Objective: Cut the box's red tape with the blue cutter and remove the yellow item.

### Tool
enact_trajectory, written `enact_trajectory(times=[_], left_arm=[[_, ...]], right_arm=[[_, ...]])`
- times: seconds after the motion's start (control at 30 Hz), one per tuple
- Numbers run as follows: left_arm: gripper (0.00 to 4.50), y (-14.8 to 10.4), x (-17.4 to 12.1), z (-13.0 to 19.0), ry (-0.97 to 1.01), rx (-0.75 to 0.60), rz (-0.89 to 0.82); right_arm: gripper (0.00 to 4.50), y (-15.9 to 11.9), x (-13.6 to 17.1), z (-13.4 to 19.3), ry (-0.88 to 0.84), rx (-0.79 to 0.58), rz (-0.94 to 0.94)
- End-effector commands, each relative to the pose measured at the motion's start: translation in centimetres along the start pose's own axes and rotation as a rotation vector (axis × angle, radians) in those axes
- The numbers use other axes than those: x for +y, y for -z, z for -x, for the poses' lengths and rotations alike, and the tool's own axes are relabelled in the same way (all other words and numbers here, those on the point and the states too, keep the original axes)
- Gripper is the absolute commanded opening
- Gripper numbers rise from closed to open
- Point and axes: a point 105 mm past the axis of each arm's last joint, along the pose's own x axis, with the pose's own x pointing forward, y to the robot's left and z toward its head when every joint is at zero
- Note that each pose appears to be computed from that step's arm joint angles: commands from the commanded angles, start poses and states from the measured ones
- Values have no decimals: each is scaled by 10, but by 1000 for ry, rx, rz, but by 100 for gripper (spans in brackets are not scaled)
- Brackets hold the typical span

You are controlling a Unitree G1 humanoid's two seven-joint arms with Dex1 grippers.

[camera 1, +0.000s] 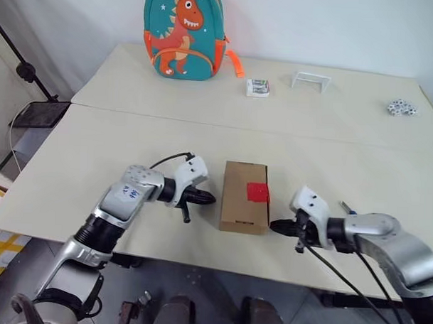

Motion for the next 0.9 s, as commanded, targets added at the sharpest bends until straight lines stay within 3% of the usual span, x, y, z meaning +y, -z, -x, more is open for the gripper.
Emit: enact_trajectory(times=[0.03, 0.1, 0.23, 0.33, 0.5, 0.67, 0.9], left_arm=[[0, -30, 4, 31, 41, -142, -87], [0, -42, -3, 46, 116, -210, -164], [0, -72, -14, 50, 209, -341, -235], [0, -86, -21, 30, 241, -386, -278], [0, -80, -24, -14, 239, -314, -348], [0, -76, -25, -38, 220, -283, -373], [0, -72, -29, -43, 225, -260, -379]], right_arm=[[4, -24, 0, 30, -14, -69, 0], [20, -36, -4, 43, -1, -89, -122], [123, -54, -5, 49, -1, -104, -332], [220, -63, -10, 40, 28, -107, -379], [380, -68, -24, 21, 121, -106, -426], [380, -68, -31, 11, 153, -122, -495], [380, -67, -24, -2, 135, -111, -532]])
